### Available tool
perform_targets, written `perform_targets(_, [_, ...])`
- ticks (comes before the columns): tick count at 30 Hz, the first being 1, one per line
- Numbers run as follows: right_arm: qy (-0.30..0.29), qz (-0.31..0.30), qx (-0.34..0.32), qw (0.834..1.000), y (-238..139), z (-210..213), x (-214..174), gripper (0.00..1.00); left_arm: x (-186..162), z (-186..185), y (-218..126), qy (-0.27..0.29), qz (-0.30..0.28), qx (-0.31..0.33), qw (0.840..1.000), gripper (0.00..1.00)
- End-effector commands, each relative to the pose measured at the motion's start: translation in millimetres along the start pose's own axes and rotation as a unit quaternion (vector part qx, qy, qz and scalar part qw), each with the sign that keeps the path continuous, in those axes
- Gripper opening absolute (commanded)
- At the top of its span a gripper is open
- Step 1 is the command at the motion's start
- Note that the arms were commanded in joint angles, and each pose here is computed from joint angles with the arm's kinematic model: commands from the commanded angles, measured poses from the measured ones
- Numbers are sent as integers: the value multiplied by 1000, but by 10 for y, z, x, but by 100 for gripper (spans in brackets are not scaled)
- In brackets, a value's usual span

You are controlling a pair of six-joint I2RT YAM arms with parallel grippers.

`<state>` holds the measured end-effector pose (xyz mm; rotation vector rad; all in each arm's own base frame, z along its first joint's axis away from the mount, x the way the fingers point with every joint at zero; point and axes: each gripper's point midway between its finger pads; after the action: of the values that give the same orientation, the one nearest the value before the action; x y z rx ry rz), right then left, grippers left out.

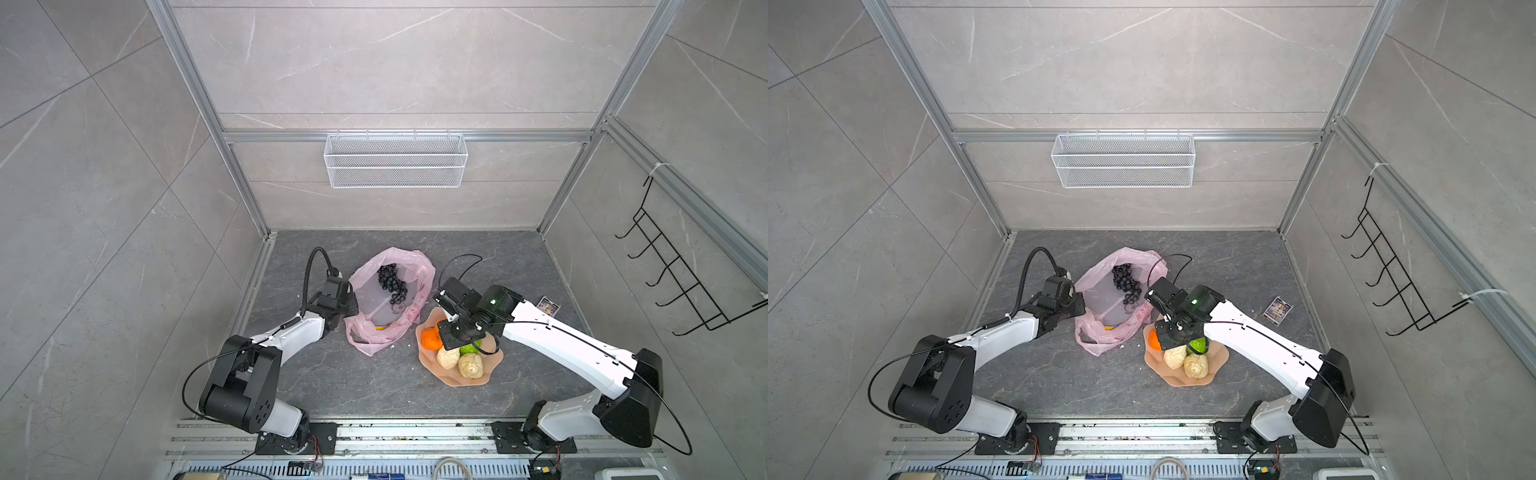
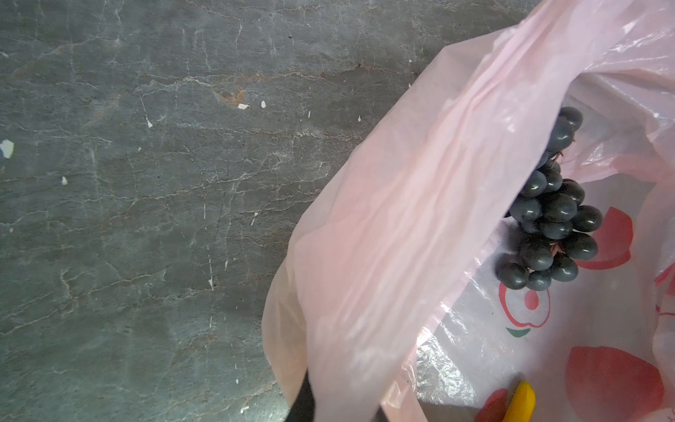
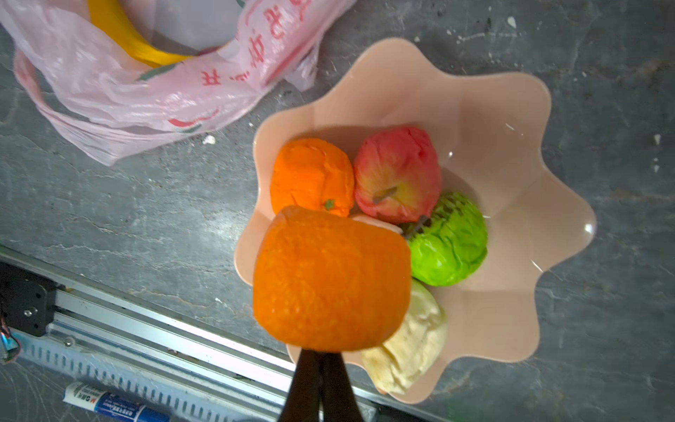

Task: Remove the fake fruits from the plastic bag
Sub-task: 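Lift the small orange fruit out and carry it over the bowl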

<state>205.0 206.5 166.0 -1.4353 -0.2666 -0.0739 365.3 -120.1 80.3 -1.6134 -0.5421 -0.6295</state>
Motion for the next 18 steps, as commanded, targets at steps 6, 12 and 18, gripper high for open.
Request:
perform_targets(6, [11, 81, -43, 996, -30, -416, -292, 0, 175, -55, -45, 6, -23, -8, 1000, 0])
perform_targets(12, [10, 118, -68, 991, 21, -533, -361, 0, 175, -59, -39, 5, -23, -10, 1000, 0])
perform_targets(18, [0, 141, -66, 988, 89, -511, -381, 0, 169, -63, -36, 4, -22, -11, 1000, 0])
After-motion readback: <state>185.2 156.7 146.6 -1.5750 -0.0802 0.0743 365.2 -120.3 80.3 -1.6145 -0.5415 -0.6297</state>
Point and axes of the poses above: each gripper's point midway between its finger pads, its own y axis out along the fingers, its own z axis along the line the jaws close on, x = y × z, and after that the axes turned 11 degrees about y, right-handed
